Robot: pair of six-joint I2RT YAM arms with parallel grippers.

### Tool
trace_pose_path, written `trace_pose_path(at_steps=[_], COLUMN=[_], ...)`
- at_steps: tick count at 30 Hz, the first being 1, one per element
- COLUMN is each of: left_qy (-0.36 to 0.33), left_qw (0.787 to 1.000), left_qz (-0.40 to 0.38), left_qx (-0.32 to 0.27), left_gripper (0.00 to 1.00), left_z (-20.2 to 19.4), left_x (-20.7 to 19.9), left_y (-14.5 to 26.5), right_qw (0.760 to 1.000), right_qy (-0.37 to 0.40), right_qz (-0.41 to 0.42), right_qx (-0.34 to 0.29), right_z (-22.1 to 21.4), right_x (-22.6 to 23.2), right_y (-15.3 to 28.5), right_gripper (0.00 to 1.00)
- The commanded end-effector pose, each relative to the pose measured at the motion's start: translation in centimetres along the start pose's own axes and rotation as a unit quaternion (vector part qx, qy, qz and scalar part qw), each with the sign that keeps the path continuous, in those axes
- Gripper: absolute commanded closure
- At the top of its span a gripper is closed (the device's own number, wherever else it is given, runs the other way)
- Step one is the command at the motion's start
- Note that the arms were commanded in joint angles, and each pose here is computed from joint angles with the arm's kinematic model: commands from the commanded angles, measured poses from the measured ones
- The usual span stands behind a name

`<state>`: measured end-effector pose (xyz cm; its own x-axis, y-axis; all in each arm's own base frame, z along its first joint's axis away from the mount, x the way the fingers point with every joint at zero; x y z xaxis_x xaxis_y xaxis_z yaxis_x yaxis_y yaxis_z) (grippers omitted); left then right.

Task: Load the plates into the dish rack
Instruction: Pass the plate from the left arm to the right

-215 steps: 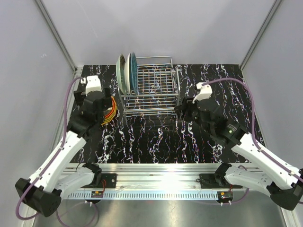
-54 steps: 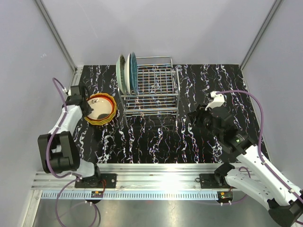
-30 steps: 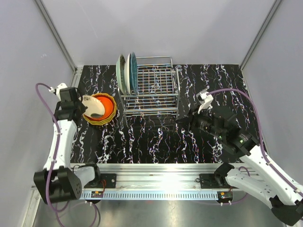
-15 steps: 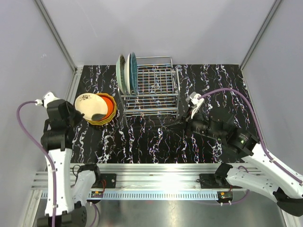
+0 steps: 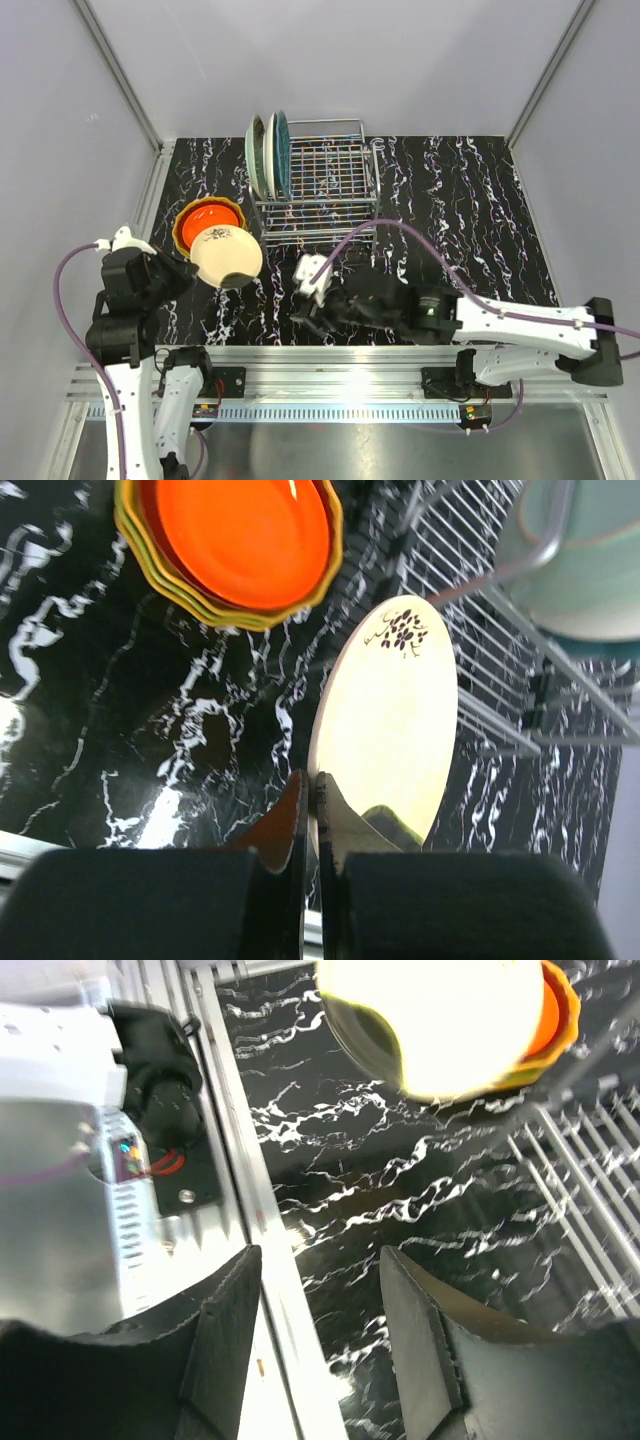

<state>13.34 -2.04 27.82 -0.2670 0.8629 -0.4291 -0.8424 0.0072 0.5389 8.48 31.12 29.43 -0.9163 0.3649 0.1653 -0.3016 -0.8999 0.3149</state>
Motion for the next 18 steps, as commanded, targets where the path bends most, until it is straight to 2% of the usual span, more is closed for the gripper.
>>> trace_pose_path(at_steps=[1,3,7,9,15,18], left_qy=[-0.002,-0.003,-0.011,-0.015,-0.023,-0.023], left_qw=[0.998,0.997,0.996,0.996,0.992,0.990], left_qz=[-0.060,-0.070,-0.080,-0.086,-0.114,-0.129], left_qx=[0.017,0.018,0.026,0.035,0.051,0.055], left_gripper=[1.00,1.00,1.00,1.00,1.00,1.00], left_z=[-1.2,-1.7,-2.3,-2.6,-2.7,-2.7], left_x=[-1.1,-1.1,-1.1,-1.2,-1.8,-2.1], left_y=[0.3,0.3,0.0,-0.3,-0.3,-0.2], right_qw=[0.993,0.988,0.980,0.976,0.962,0.955], right_qy=[0.092,0.126,0.171,0.187,0.234,0.245], right_qz=[-0.048,-0.056,-0.097,-0.103,-0.139,-0.166], right_qx=[-0.061,-0.067,-0.033,-0.048,-0.010,-0.016], right_z=[2.4,2.4,0.7,1.4,-0.7,-0.9], right_x=[0.7,1.8,2.4,3.1,2.8,2.3], right_y=[-2.2,-3.5,-7.2,-8.3,-12.5,-13.8], right_gripper=[0.41,0.41,0.41,0.41,0.37,0.37])
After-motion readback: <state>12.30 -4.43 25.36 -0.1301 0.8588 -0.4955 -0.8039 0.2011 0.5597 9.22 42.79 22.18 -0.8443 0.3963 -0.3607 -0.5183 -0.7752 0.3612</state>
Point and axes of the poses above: each gripper's point midway between its finger pads, its own y axis back along the fingers, its own x axis along the line the jaws close on, z = x × y, the point moved 6 cm from there along y, back along the fingers, and after that the axes turned 10 degrees about -y, right-handed, at the moved point
